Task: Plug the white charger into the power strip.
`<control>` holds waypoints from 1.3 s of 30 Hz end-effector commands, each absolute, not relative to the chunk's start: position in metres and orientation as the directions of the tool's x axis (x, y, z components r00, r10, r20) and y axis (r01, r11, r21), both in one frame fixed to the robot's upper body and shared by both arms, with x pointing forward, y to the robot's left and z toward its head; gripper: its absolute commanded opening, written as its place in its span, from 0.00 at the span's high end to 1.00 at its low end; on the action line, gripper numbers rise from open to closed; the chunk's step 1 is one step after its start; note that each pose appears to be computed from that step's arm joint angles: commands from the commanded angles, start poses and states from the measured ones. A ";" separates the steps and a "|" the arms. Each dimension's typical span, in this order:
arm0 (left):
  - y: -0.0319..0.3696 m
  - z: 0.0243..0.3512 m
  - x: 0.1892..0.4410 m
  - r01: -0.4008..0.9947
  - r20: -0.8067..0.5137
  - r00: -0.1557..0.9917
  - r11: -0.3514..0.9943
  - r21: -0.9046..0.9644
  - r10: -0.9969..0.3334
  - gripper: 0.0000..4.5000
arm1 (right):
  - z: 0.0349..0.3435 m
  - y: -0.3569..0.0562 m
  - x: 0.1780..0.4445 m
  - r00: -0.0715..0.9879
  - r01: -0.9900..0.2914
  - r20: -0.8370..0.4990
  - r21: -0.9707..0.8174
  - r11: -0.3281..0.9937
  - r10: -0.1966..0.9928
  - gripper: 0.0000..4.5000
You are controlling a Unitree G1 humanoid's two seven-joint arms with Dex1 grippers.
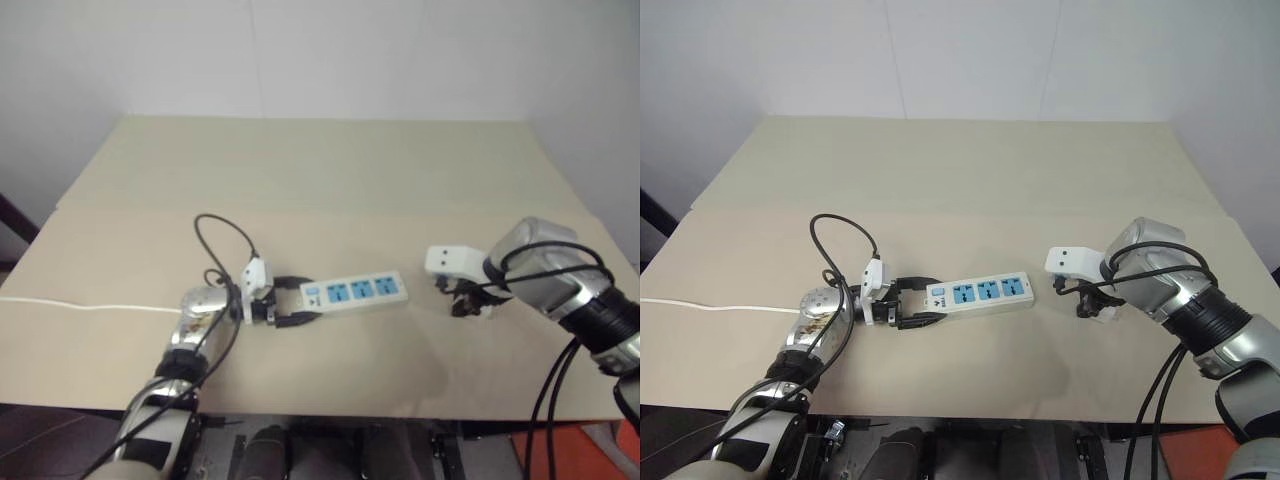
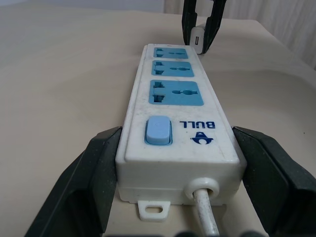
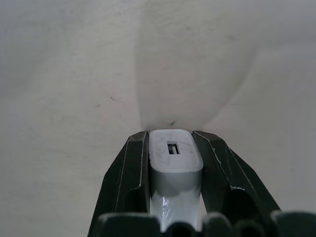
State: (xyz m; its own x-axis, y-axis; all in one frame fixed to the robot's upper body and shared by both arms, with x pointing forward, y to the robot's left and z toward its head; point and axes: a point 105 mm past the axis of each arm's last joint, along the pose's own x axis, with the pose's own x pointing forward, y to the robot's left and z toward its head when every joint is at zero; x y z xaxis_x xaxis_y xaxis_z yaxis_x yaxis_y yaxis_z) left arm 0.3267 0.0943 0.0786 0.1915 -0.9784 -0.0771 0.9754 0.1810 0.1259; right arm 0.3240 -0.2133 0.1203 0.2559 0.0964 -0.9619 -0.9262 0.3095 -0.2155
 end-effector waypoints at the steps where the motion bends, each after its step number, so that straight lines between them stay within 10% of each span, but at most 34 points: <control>1: 0.085 0.080 0.321 0.984 -0.093 0.124 0.111 0.137 -0.988 0.19 | 0.146 -0.210 0.328 0.356 -0.899 -0.926 -0.305 0.314 0.122 0.75; 9: 0.083 0.087 0.320 0.987 -0.131 0.043 0.022 0.159 -0.990 0.19 | 0.226 -0.163 0.357 0.610 -0.791 -0.592 -0.405 0.459 0.527 0.75; 18: 0.081 0.091 0.321 0.983 -0.187 -0.047 -0.079 0.164 -0.981 0.19 | 0.243 -0.118 0.337 0.410 -0.903 -0.071 -0.174 0.393 0.909 0.75; 24: 0.082 0.091 0.322 0.984 -0.184 -0.046 -0.076 0.159 -0.982 0.19 | 0.226 -0.108 0.322 0.288 -0.954 0.167 -0.032 0.297 0.943 0.75; 39: 0.088 0.088 0.320 0.988 -0.189 -0.024 -0.052 0.148 -0.982 0.19 | 0.162 -0.081 0.312 0.192 -0.975 0.161 -0.082 0.207 0.968 0.75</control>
